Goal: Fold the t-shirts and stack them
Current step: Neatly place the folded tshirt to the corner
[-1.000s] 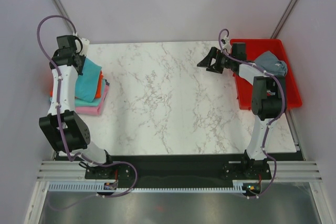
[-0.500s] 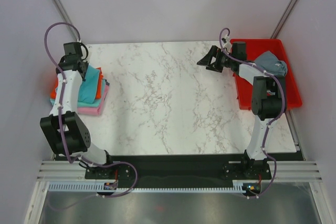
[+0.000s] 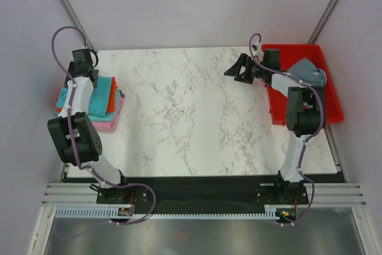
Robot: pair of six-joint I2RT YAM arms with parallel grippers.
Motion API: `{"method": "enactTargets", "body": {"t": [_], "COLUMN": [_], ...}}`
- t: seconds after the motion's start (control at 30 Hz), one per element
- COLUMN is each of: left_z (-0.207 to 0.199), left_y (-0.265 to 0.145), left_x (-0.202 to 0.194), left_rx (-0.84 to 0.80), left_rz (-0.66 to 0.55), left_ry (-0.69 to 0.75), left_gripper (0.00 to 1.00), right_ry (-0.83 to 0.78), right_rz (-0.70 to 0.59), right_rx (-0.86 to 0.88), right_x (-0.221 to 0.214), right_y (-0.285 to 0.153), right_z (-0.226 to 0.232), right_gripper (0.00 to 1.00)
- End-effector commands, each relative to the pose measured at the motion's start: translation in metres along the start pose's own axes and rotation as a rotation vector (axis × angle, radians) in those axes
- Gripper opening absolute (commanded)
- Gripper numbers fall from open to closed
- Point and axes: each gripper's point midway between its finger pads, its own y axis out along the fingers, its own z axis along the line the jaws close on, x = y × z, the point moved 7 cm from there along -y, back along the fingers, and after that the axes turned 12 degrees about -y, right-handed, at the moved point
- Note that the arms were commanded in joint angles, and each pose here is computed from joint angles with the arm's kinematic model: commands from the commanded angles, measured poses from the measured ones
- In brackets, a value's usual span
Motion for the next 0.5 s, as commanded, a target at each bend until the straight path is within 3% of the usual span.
{"method": "enactTargets", "body": {"t": [0.0,0.03,0.27,0.47], "left_z": [0.014,0.015,0.024,0.007], "left_y": [0.005,0.005,-0.023,-0.082], "left_x": [0.014,0.016,0.021,0.029], "left_rx": [0.118,0.139,0.163,0.008], "left_rz": [-0.041,-0.045,-0.104,-0.201], "left_ry": [-0.028,-0.053,-0.16,-0.23], "left_gripper": [0.75,0.88,0.96,0.99], "right_ry": [-0.051,-0.049,-0.071,-0.186], "right_rz": [-0.056,-0.056,-0.065,-0.124], "right_rx": [0.012,0.012,0.011,-0.05], "right_x": [0.017,0.017,0.02,0.039], "right_y": [-0.008,-0.008,-0.012,-0.024], "right_z": [0.009,0.008,0.013,0.021], "right_gripper": [0.98,0.98,0.98,0.98]}}
